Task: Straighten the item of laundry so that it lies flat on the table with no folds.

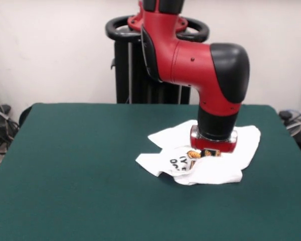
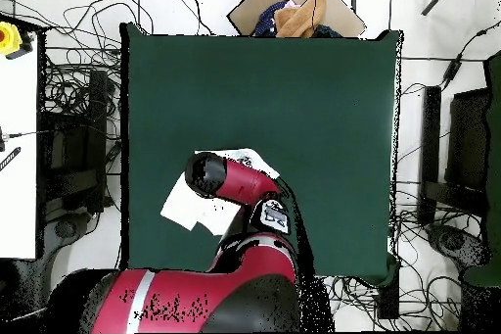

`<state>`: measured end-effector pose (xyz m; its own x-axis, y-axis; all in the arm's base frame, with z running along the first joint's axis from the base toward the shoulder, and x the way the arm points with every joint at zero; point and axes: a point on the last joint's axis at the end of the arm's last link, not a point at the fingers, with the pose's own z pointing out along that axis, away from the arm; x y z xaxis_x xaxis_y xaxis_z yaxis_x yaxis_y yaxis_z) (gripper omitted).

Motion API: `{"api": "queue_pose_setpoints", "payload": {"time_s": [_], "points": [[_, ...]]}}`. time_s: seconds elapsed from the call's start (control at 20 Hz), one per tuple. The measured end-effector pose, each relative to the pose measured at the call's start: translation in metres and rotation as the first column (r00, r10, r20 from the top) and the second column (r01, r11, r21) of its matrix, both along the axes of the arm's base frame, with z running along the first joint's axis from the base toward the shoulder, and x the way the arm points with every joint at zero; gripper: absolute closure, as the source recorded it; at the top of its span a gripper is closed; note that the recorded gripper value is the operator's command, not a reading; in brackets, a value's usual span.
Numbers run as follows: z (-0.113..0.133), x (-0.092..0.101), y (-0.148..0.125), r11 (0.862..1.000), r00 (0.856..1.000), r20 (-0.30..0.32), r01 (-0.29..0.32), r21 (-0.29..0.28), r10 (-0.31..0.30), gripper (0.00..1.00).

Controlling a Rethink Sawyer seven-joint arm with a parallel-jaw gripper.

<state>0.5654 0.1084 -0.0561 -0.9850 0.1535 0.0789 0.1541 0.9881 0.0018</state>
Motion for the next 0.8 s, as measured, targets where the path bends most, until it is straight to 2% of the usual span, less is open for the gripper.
{"api": "queue_pose_setpoints", "payload": {"time_s": [0.5,0.75,0.8], "points": [[0.0,0.02,-0.001,0.999,0.998,0.038,0.038,0.034,-0.039,1.0],[0.0,0.041,0.002,0.998,0.996,0.073,0.044,0.034,-0.046,1.0],[0.0,0.051,0.005,0.998,0.994,0.09,0.051,0.035,-0.054,1.0]]}}
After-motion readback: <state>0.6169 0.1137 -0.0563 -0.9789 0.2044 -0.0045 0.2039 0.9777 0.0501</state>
